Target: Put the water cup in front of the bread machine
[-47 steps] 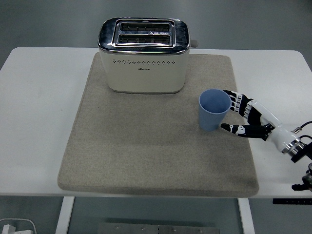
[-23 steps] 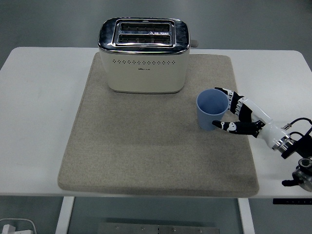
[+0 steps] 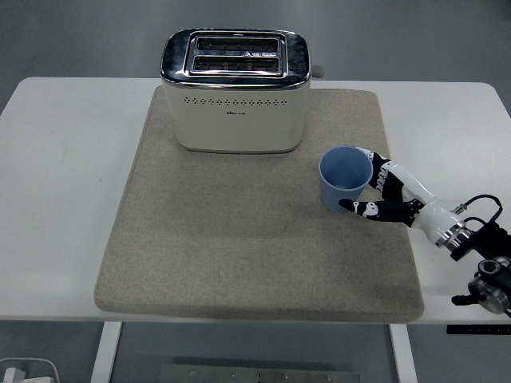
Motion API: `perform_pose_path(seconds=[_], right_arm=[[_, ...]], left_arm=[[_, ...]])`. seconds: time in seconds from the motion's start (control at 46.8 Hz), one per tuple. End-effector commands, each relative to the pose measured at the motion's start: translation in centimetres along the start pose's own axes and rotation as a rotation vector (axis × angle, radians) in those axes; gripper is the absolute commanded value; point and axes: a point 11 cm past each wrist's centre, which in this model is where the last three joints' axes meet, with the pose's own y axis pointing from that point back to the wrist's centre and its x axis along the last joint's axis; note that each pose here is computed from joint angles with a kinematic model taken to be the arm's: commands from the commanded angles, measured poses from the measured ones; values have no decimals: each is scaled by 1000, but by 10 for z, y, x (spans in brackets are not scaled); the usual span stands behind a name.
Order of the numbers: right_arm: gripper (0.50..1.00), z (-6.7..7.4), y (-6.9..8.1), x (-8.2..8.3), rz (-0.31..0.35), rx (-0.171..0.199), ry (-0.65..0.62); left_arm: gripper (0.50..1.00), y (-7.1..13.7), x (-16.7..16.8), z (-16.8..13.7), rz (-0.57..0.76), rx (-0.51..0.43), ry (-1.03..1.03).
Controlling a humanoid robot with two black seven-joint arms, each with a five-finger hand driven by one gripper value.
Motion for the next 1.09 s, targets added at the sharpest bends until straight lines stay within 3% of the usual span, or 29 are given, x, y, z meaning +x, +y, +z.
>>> perform_pose_path(seconds=[0.0,0.449,0.641,1.068], right_arm=[[924,0,-3,-3,-3,4,-7],[919,3,-14,-12,-16,4,-13],[797,3,-19,-10,-10,-10,-7],[693,2,-23,-11,9,-12,-5]], left_arm=[[1000,0,0,0,-1,0,-1],[1000,0,-1,-1,-3,1,0],[1000,0,-1,-1,-3,1,0],[1000,0,-1,-1,-3,1,0]])
